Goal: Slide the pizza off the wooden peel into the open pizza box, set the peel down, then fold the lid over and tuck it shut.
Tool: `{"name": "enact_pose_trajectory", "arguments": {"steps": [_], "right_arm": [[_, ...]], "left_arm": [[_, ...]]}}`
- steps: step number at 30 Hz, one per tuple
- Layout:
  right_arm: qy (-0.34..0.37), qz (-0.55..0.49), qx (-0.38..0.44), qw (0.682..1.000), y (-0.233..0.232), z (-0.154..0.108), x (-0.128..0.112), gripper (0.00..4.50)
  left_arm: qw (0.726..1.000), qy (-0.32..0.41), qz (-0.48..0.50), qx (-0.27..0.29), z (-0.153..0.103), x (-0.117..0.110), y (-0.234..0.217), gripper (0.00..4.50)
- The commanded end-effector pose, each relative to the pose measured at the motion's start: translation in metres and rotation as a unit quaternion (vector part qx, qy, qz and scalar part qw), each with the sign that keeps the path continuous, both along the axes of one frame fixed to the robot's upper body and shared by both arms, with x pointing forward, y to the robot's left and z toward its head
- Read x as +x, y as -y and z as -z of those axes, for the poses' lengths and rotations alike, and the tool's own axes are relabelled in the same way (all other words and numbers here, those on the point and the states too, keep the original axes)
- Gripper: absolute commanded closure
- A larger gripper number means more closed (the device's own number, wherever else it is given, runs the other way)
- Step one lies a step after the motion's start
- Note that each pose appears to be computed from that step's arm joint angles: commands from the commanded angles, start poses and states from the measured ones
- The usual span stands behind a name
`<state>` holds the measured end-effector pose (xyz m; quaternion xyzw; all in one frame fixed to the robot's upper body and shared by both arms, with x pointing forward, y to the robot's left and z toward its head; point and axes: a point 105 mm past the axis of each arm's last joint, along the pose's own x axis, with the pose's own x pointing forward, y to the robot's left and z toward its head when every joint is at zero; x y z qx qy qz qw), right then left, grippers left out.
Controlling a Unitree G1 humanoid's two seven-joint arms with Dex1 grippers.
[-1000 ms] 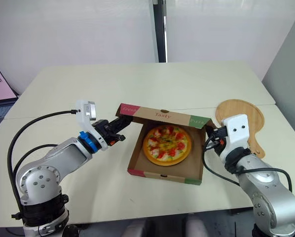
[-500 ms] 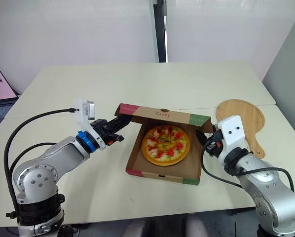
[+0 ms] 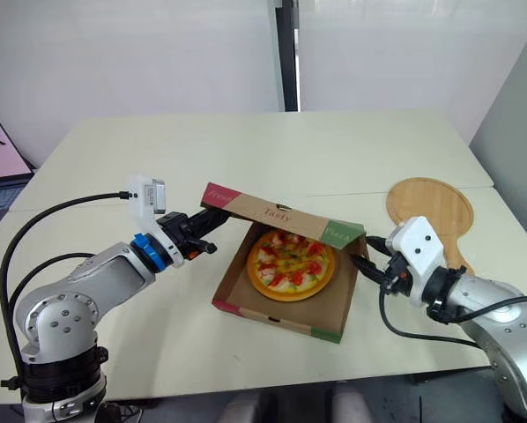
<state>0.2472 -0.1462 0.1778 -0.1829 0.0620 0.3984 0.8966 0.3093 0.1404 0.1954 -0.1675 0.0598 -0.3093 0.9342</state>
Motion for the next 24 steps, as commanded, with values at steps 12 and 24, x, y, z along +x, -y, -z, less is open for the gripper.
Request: {"name": "enact_pose_trajectory", "arguments": {"steps": [12,24], "right_arm": [[-0.090,-0.115,-0.023,0.989,-0.003,0.010,-0.037,2.48],[-0.120,-0.223,-0.130,0.959,-0.042,0.037,-0.070,0.19]], "left_arm": [[1.000,0.025,0.000,0.002,-0.008,0.002,-0.002,4.50],[1.000,0.025,0.004,0.006,-0.007,0.002,-0.002,4.50]]}}
